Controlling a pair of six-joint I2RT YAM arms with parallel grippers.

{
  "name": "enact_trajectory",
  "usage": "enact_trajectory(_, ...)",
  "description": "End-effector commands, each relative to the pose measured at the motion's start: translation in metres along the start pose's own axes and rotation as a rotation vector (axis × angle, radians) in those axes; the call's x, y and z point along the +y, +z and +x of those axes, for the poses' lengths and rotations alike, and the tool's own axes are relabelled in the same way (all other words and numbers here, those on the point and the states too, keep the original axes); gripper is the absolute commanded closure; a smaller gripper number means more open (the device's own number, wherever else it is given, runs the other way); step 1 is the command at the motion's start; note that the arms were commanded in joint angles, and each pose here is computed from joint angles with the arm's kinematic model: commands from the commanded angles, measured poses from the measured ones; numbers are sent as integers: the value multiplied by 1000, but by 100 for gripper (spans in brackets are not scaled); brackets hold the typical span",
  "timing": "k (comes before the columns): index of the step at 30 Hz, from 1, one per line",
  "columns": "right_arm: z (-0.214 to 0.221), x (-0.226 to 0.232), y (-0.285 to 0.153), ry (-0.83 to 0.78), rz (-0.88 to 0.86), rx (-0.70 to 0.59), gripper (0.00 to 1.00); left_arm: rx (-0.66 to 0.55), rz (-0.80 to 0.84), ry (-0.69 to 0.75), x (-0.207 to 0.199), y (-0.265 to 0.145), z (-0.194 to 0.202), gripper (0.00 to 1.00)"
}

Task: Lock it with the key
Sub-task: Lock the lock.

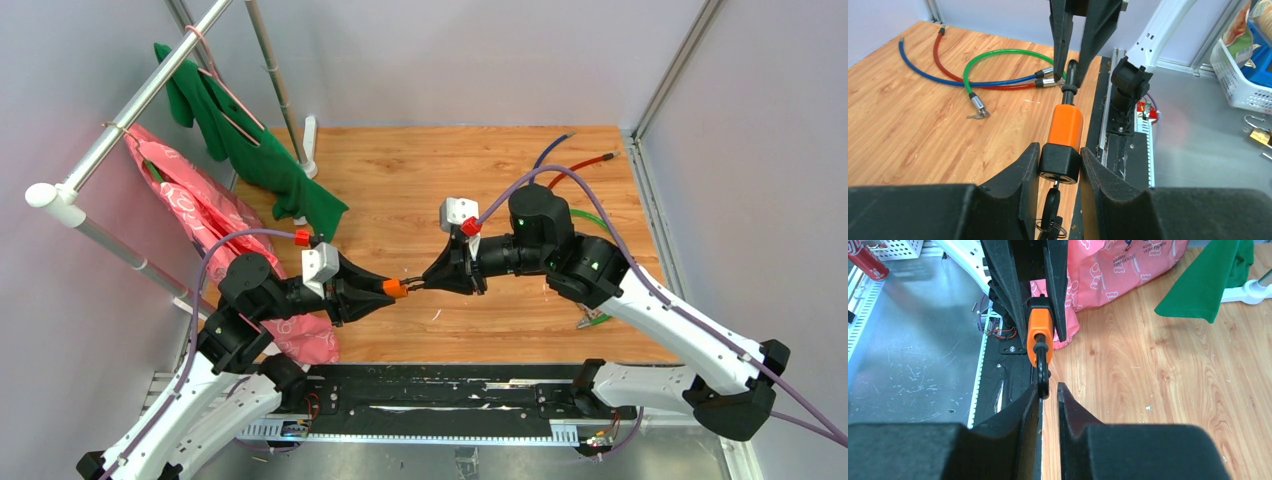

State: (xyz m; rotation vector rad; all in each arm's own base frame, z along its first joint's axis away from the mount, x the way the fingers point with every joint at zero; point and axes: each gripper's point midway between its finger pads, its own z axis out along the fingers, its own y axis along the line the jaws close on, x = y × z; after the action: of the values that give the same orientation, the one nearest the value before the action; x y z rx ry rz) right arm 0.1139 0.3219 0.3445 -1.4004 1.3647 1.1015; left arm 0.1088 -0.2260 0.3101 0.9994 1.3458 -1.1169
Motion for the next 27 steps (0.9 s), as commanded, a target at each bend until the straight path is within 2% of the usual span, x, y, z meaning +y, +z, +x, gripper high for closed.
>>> enact_trajectory(1,5,-4,2,13,-6,21,84,-35,30,46,-4,0,-12,100)
enact_trajectory(3,3,-3,3,13,-17,17,98,-33,37,49,-5,1,-11,100)
enact_trajectory(4,3,-2,4,13,-21,13,100,-34,43,51,-6,1,-11,100)
enact_trajectory(11,-10,14,4,23,-105,-60,100,-76,62,102,-7,2,-21,100)
enact_trajectory(15,-16,19,5,0,-116,-165,100,-116,86,85,-9,7,-28,100)
enact_trajectory(21,-10,12,8,-8,-81,-180,100,-138,118,87,-15,8,-34,100)
enact_trajectory(27,-21,17,20,17,-140,-293,100,-193,125,46,-16,16,-41,100)
